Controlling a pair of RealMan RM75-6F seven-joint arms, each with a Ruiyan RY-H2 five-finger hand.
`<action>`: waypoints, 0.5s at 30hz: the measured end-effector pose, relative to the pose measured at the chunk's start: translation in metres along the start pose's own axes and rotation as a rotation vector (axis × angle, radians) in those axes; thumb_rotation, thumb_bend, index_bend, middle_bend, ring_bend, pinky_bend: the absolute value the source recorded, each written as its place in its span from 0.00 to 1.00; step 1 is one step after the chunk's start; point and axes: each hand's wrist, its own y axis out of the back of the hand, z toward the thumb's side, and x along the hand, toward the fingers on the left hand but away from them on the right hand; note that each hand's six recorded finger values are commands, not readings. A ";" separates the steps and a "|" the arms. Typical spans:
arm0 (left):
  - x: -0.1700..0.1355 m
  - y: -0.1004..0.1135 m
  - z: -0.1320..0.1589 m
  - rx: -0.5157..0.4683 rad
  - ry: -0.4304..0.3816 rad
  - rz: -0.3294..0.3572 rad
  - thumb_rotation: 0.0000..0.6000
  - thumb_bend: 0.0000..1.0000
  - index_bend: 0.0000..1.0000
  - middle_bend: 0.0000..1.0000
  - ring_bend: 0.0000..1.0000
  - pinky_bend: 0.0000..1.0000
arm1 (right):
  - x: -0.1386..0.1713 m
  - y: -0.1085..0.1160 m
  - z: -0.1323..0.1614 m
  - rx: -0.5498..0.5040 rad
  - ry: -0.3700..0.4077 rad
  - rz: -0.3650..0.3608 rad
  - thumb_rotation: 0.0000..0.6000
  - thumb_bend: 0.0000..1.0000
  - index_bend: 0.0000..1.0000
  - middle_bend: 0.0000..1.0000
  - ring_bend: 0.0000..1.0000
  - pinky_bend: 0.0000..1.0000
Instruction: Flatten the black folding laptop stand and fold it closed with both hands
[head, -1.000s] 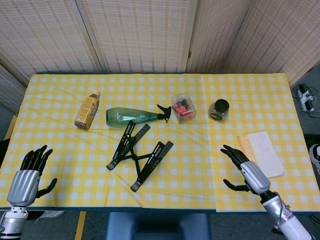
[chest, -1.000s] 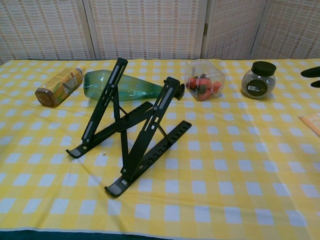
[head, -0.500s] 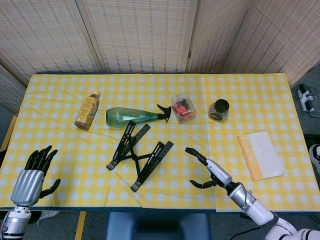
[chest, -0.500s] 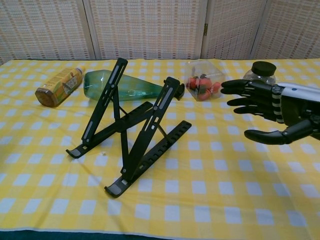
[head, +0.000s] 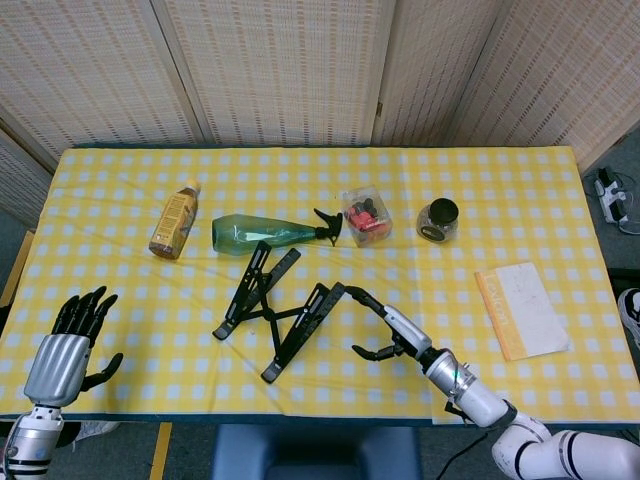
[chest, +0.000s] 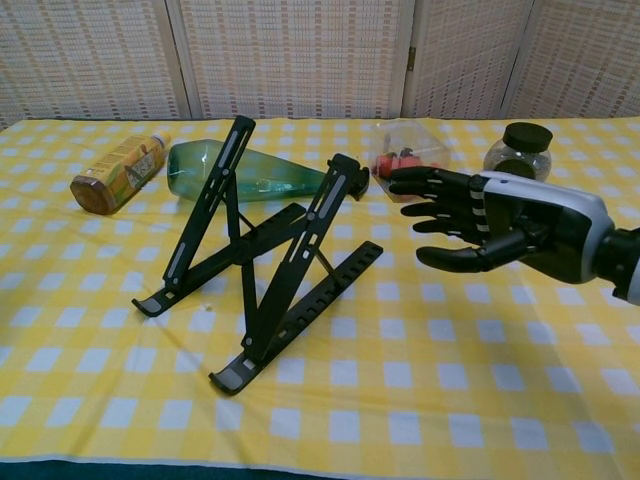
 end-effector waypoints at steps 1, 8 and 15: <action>0.001 0.000 0.001 0.000 -0.005 -0.002 1.00 0.35 0.06 0.02 0.00 0.00 | -0.004 -0.001 0.000 -0.010 0.002 0.004 1.00 0.37 0.00 0.00 0.04 0.00; 0.008 -0.003 0.005 -0.013 -0.027 -0.014 1.00 0.35 0.06 0.02 0.00 0.00 | -0.030 -0.012 0.005 -0.060 0.013 0.056 1.00 0.37 0.00 0.00 0.00 0.00; 0.016 -0.008 0.012 -0.054 -0.061 -0.037 1.00 0.35 0.05 0.02 0.01 0.00 | -0.054 -0.028 0.018 -0.086 0.044 0.120 1.00 0.37 0.00 0.00 0.00 0.00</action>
